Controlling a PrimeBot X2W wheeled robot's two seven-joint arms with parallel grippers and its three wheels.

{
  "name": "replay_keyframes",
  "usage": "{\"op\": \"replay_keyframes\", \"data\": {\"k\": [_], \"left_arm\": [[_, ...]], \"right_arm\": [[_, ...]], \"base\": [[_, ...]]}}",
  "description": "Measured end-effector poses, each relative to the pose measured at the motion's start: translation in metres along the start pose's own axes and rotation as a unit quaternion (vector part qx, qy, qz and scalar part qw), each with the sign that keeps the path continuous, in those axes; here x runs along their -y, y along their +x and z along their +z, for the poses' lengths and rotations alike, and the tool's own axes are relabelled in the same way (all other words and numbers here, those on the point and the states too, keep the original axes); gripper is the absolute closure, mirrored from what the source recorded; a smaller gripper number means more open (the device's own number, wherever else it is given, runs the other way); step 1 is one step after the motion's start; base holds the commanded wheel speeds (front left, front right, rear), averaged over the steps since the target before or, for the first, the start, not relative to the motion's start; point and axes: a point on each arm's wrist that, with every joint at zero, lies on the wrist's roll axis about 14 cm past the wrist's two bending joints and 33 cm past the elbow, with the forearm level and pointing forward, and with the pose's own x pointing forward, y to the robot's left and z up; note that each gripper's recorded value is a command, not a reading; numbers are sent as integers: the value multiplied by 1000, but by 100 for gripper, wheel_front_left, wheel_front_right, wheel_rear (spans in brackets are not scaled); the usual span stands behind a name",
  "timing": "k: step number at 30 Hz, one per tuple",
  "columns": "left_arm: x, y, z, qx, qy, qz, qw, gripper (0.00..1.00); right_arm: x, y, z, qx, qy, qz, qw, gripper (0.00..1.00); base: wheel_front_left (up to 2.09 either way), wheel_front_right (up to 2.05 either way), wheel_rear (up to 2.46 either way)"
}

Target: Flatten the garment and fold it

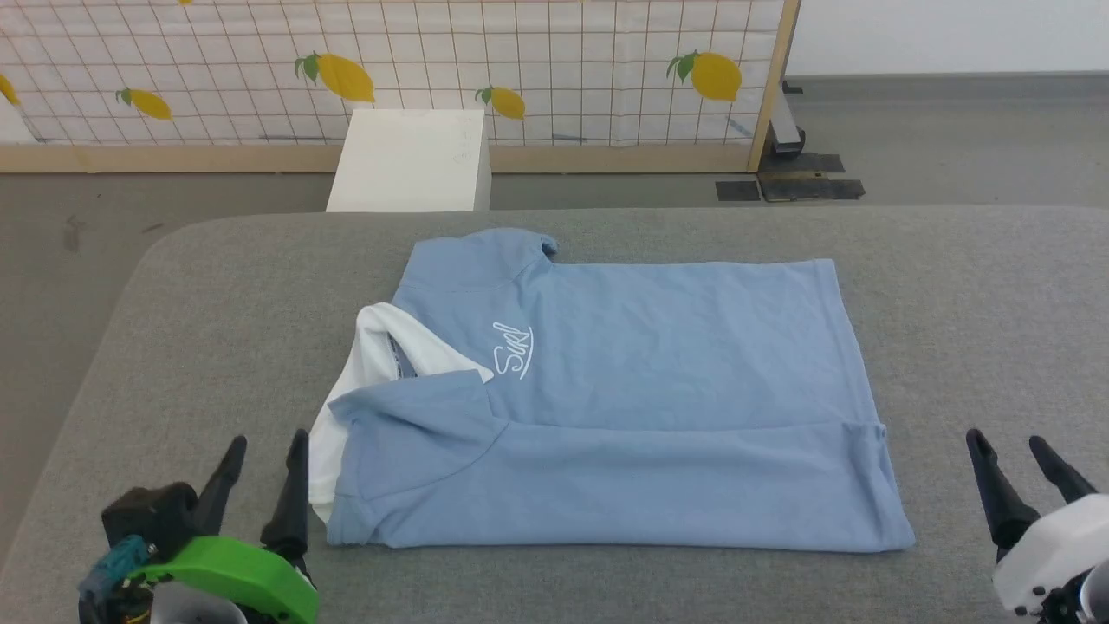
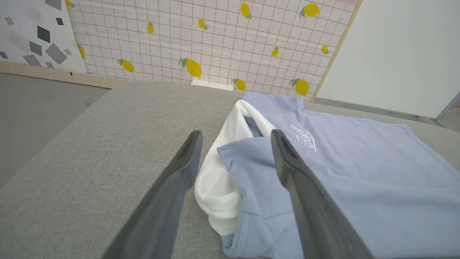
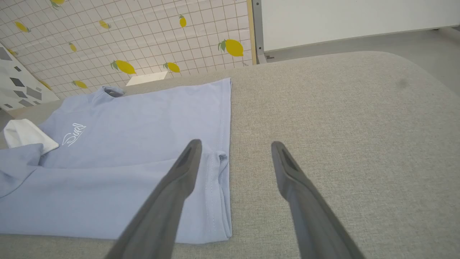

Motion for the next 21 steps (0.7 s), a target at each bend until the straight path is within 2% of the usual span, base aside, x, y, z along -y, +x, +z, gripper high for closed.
{"op": "replay_keyframes", "data": {"k": [11,15,19,21], "left_arm": [[-1,-11,-12,-13,-6,10,1000,0],[6,-14,-48,-126,-14,-1,992,0],[4,-12,-75,-262,0,-5,965,0],[1,-6,-76,-304,10,-3,953,0]], "right_arm": [[0,-6,-23,-20,14,2,1000,0],[1,-4,-26,-27,14,0,1000,0],[0,0,-31,-36,13,1,999,0],[-2,3,-33,-41,13,2,999,0]], "base": [[0,0,0],[0,0,0],[0,0,0],[0,0,0]]}}
